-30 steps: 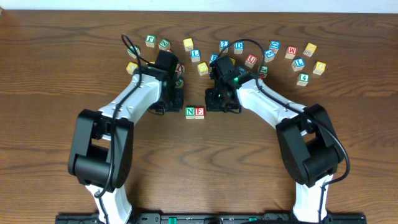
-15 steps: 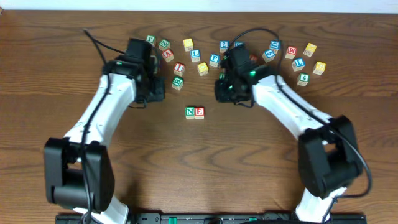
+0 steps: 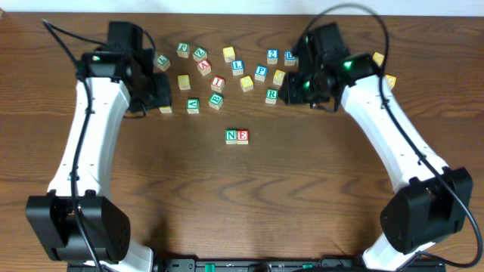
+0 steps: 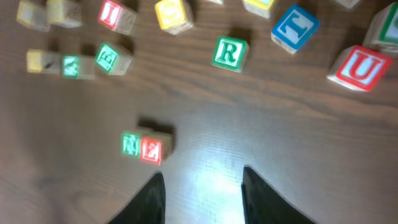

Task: Spell out NEURIPS
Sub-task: 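Retract both arms outward and up away from the blocks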

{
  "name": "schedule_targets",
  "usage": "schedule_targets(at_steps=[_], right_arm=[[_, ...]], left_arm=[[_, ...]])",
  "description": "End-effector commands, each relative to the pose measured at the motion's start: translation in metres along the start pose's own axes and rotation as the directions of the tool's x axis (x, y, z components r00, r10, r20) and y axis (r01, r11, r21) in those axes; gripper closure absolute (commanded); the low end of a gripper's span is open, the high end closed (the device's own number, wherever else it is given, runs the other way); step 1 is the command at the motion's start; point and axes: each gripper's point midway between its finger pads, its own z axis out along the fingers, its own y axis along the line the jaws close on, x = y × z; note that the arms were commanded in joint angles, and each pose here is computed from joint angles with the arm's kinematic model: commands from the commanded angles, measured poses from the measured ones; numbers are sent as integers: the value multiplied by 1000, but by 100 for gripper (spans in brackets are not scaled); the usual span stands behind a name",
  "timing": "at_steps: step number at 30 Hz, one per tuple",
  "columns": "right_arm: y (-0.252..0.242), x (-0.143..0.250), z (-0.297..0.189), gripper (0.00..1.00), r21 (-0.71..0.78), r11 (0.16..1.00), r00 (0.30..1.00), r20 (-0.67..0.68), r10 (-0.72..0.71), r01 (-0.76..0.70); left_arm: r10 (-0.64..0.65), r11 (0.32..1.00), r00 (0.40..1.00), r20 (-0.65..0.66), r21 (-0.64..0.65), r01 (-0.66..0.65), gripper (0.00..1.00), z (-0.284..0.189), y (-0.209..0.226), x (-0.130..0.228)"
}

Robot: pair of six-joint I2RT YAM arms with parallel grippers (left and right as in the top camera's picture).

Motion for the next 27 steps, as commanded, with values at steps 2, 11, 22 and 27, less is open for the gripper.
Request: schedule_targets(at_steps=[2, 11, 22, 27], right_arm=[[11, -41, -45, 61, 31, 996, 987, 141, -81, 78], [4, -52, -46, 20, 81, 994, 981, 176, -87, 73], [-28, -53, -11, 1, 148, 985, 988, 138, 66, -86], [-47, -49, 9, 1, 179, 972, 985, 101, 137, -153]], left_arm=[[18, 1000, 994, 111, -1, -18, 48, -44, 4, -27], [6, 998, 988, 154, -68, 4, 2, -56, 30, -38], [-31, 981, 984, 173, -183, 64, 0, -60, 66, -41], [-33, 981, 985, 167, -183, 64, 0, -58, 66, -40]])
